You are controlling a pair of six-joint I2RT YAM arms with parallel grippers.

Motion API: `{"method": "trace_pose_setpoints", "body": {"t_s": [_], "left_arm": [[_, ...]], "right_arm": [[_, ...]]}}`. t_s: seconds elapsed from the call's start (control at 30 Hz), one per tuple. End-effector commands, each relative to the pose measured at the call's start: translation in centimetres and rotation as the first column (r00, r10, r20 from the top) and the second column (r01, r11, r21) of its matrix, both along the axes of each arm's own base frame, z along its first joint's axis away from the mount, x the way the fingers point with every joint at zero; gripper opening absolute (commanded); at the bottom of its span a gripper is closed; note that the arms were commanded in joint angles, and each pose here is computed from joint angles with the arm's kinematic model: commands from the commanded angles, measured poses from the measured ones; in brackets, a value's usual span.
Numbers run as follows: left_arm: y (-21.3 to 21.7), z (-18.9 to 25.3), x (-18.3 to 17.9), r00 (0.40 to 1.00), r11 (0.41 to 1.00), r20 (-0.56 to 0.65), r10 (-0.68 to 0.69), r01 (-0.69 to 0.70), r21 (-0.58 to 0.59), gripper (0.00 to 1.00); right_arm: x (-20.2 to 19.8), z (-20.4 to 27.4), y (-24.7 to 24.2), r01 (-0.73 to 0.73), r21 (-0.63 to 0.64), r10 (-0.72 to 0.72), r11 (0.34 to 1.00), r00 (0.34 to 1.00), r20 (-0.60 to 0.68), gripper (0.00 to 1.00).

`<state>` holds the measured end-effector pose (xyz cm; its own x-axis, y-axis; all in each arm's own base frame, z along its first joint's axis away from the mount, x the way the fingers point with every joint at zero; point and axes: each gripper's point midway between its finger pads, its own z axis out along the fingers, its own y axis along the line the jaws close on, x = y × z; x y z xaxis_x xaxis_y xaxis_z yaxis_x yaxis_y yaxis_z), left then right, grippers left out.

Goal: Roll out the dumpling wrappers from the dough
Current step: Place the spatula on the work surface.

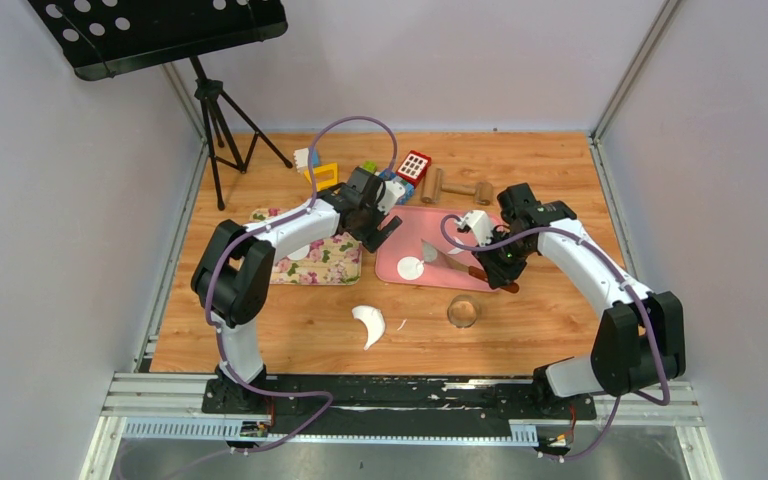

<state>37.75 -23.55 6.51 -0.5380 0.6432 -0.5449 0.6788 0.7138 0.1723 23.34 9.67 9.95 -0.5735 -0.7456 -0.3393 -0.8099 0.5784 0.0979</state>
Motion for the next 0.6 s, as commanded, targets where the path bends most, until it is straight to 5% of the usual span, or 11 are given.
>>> {"method": "trace_pose_setpoints", "body": {"t_s": [0.0,0.3,0.57], "left_arm": [[-0.3,2.9,0.8,0.998,0.999,0.065,0.013,-0.01,-0.046,0.94],[-0.2,3.0,0.8,0.998,0.999,0.066,0.015,-0.012,-0.046,0.94],[-0.1,3.2,0.8,0.997,0.999,0.073,0.016,-0.013,-0.043,0.94]], "right_arm": [[0.6,1.5,0.7,-0.011,0.039,0.009,0.999,0.998,0.056,0.0],[2.5,0.9,-0.3,0.054,-0.027,-0.051,0.998,0.994,0.098,0.0],[0.5,1.3,1.8,-0.027,0.094,0.025,0.995,0.999,0.026,0.0]]}}
